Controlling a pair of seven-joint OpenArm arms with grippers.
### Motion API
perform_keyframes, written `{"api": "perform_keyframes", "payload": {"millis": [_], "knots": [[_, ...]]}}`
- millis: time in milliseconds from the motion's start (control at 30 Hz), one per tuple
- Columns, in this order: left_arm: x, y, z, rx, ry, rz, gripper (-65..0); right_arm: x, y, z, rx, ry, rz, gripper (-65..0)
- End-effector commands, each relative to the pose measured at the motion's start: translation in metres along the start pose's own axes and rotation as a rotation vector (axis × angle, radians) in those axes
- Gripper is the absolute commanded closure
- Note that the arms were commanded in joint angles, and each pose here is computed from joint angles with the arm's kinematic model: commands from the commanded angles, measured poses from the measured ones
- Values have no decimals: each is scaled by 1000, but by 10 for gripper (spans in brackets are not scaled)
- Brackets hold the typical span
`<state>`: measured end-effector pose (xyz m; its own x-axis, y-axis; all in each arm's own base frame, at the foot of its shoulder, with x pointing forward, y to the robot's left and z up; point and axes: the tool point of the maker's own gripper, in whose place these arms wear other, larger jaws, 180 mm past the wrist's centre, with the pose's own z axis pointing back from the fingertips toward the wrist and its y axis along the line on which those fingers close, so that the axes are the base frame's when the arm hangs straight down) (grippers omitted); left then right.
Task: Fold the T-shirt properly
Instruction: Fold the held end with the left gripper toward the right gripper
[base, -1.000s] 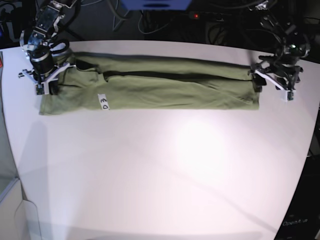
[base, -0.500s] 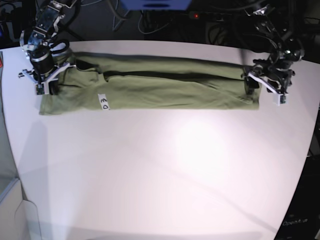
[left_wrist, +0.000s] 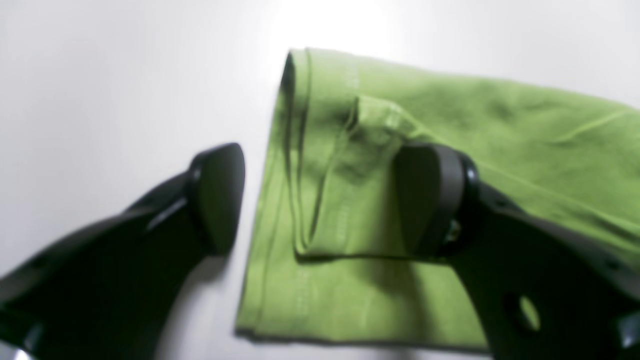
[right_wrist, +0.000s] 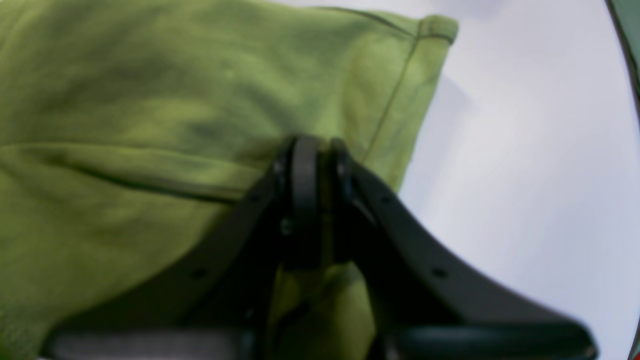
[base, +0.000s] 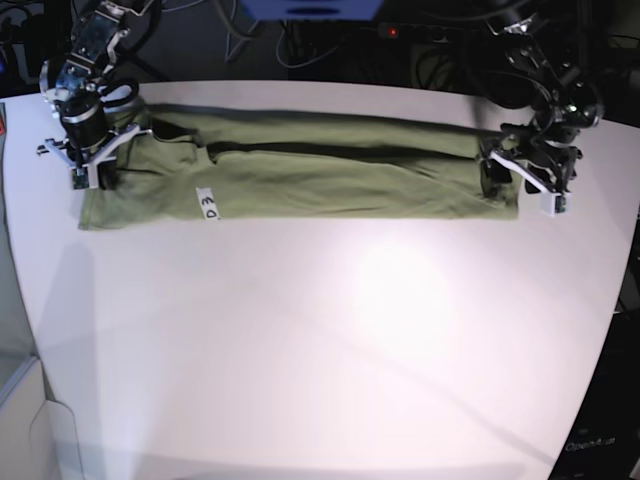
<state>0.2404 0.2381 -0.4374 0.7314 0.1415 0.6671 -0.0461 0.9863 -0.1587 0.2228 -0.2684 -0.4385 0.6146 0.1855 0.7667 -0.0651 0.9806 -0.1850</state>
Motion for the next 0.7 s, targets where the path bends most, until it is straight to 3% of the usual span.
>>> {"api": "perform_keyframes", "payload": {"millis": [0,100,367,433,667], "knots": [[-24,-1,2,3,105,-9,-439,-16,-1,2,1,81,31,-41],[-28,-1,3,2,122,-8,-353,-15,-1,1,1,80,31,-41],[-31,-1,3,3,126,-6,-36,-14,6,-1,20,78,41,-41],[-30,-1,3,2,126,-7,-2,-14,6,-1,20,78,41,-41],[-21,-10,4,0,96,-7,-7,-12,10,-2,31,75,46,-41]]}}
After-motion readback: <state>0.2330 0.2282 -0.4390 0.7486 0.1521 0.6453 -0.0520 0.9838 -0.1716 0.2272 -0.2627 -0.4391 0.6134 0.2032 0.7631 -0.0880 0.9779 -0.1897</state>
